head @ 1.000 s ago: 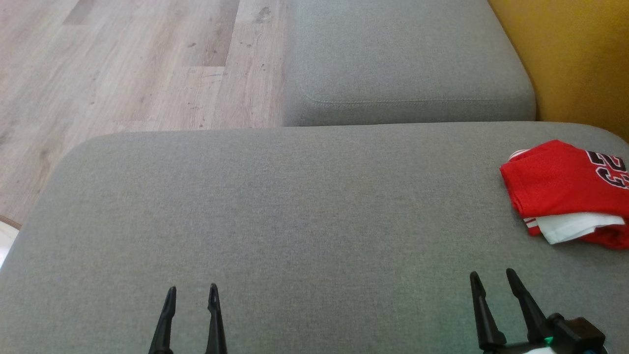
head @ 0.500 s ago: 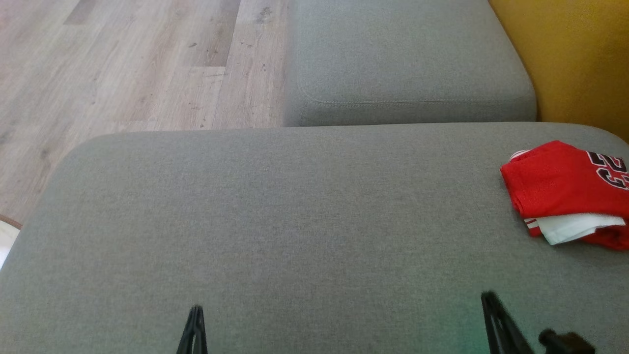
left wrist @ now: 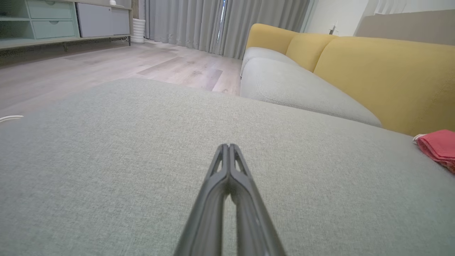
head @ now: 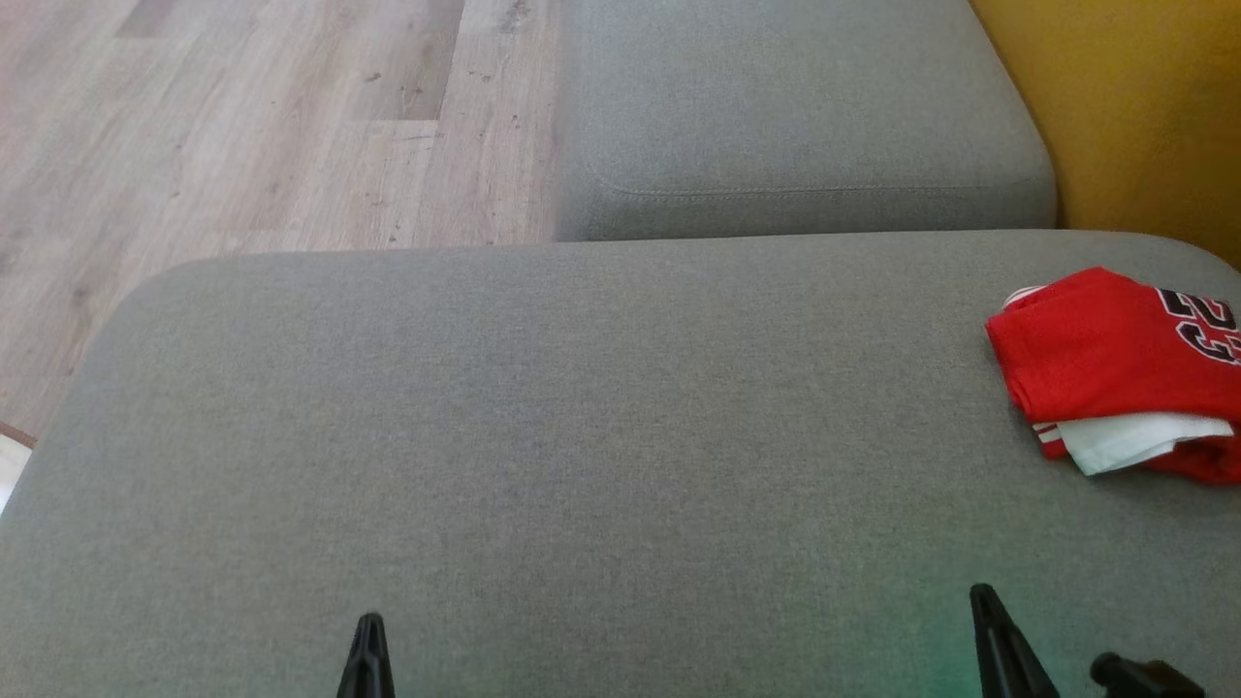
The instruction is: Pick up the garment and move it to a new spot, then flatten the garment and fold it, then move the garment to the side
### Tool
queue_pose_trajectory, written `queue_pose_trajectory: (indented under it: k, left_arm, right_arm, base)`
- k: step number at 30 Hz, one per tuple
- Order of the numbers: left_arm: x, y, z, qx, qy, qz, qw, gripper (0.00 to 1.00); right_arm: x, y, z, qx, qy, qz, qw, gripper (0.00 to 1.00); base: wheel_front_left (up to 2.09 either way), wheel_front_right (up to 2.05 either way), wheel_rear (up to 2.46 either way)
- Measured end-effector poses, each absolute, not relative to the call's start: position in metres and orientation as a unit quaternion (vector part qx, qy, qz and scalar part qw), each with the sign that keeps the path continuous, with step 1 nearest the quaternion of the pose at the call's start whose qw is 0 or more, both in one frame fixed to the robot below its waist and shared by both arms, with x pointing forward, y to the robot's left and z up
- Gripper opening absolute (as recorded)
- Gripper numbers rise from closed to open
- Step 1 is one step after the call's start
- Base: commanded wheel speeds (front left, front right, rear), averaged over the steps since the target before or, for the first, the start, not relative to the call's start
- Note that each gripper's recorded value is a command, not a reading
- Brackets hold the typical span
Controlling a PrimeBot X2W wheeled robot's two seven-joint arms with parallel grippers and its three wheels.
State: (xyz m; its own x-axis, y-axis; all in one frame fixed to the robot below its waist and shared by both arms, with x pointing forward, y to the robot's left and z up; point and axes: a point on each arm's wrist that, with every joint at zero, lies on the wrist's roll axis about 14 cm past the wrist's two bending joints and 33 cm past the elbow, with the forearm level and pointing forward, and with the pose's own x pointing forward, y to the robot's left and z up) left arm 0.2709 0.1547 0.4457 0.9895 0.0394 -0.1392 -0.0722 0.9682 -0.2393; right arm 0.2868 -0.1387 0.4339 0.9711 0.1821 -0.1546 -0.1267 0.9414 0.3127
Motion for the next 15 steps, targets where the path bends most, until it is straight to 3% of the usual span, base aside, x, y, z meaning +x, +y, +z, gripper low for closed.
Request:
queue_pose_trajectory:
  k: [15]
  left_arm:
    - [0.284,0.162,0.442,-0.213,0.084,0.041,0.973,0.00]
  right_arm:
    - [0.300,-0.151,0.438,0.235,0.092,0.043,0.967,0.00]
  base:
    - [0.00,0.00,0.00]
